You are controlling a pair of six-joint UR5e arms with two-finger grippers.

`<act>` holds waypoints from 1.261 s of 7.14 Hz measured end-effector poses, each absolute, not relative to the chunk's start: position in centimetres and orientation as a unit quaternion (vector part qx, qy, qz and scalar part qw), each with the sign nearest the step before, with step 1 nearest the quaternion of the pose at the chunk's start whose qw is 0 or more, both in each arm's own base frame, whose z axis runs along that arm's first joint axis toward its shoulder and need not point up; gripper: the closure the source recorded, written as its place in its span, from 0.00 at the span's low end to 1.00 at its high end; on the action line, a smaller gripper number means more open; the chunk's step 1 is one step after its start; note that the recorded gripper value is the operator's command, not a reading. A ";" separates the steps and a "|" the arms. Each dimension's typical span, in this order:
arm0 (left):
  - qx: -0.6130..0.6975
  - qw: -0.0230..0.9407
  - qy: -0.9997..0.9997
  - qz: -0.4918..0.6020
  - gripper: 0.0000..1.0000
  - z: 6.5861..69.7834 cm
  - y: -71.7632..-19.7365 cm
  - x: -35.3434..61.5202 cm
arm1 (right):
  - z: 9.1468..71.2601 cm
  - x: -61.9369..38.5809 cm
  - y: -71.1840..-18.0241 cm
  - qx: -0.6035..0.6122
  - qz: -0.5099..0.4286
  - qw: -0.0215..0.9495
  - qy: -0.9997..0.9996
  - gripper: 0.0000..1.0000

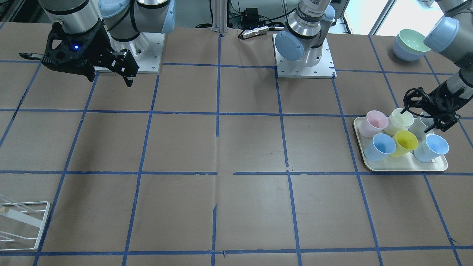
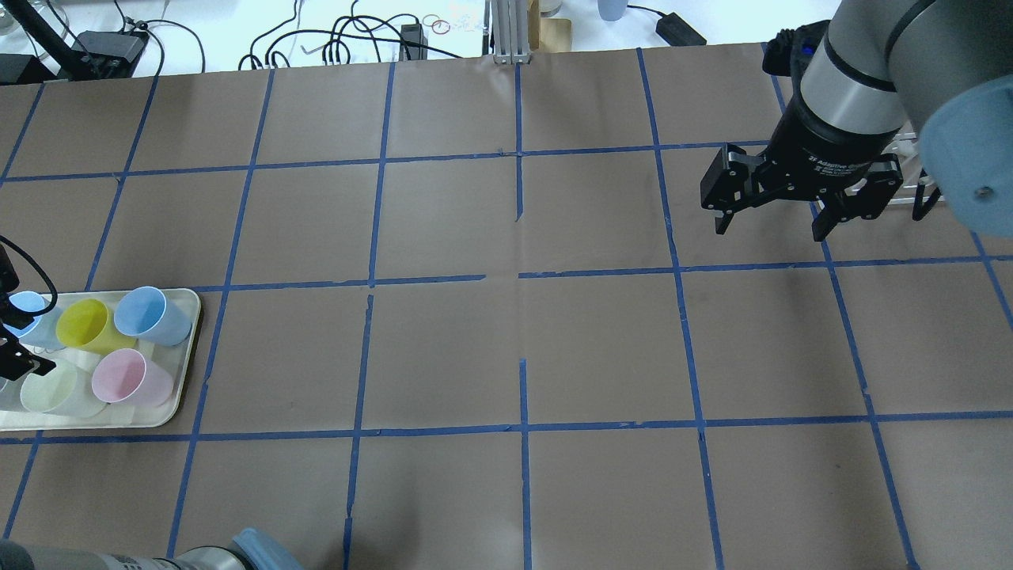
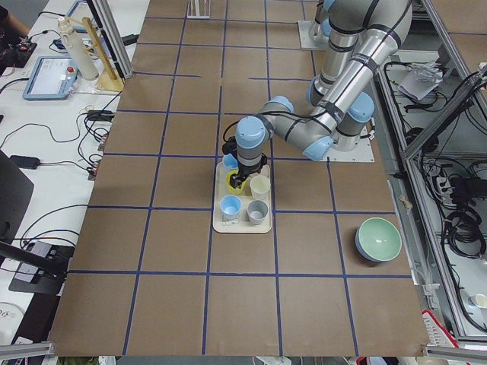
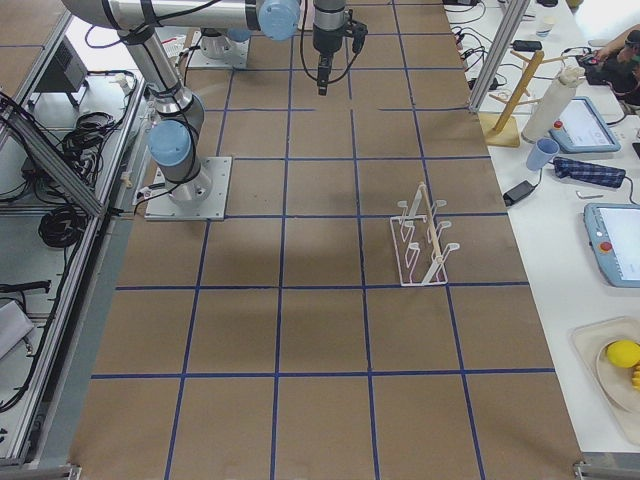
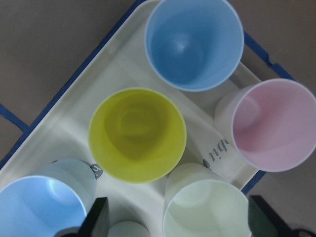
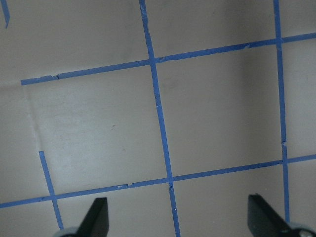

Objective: Transfer IKEA cup to right arm and place on rack

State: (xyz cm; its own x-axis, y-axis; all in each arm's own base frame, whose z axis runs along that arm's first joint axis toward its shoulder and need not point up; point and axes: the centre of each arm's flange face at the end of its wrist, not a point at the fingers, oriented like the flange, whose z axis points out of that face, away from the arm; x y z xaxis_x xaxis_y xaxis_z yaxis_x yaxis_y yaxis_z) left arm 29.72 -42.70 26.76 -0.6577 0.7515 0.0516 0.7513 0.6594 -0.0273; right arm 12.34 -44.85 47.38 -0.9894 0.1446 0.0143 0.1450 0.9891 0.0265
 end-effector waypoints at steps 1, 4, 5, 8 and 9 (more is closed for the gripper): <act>-0.410 0.025 -0.912 0.001 0.00 25.7 -42.8 30.3 | 47.4 12.4 -44.9 -0.073 -0.012 0.005 -0.997 0.00; -0.401 0.035 -0.915 -0.017 0.16 23.3 -42.2 30.4 | 47.8 12.4 -44.8 -0.071 -0.007 0.005 -0.997 0.00; -0.400 0.037 -0.916 -0.022 0.28 22.9 -42.0 30.2 | 48.2 12.3 -44.6 -0.072 -0.003 0.005 -0.997 0.00; -0.401 0.038 -0.915 -0.025 0.82 22.7 -41.9 30.2 | 48.6 12.3 -44.3 -0.076 0.003 0.005 -0.997 0.00; -0.401 0.037 -0.915 -0.025 0.95 22.9 -41.9 30.2 | 48.7 12.3 -44.4 -0.077 0.005 0.005 -0.997 0.00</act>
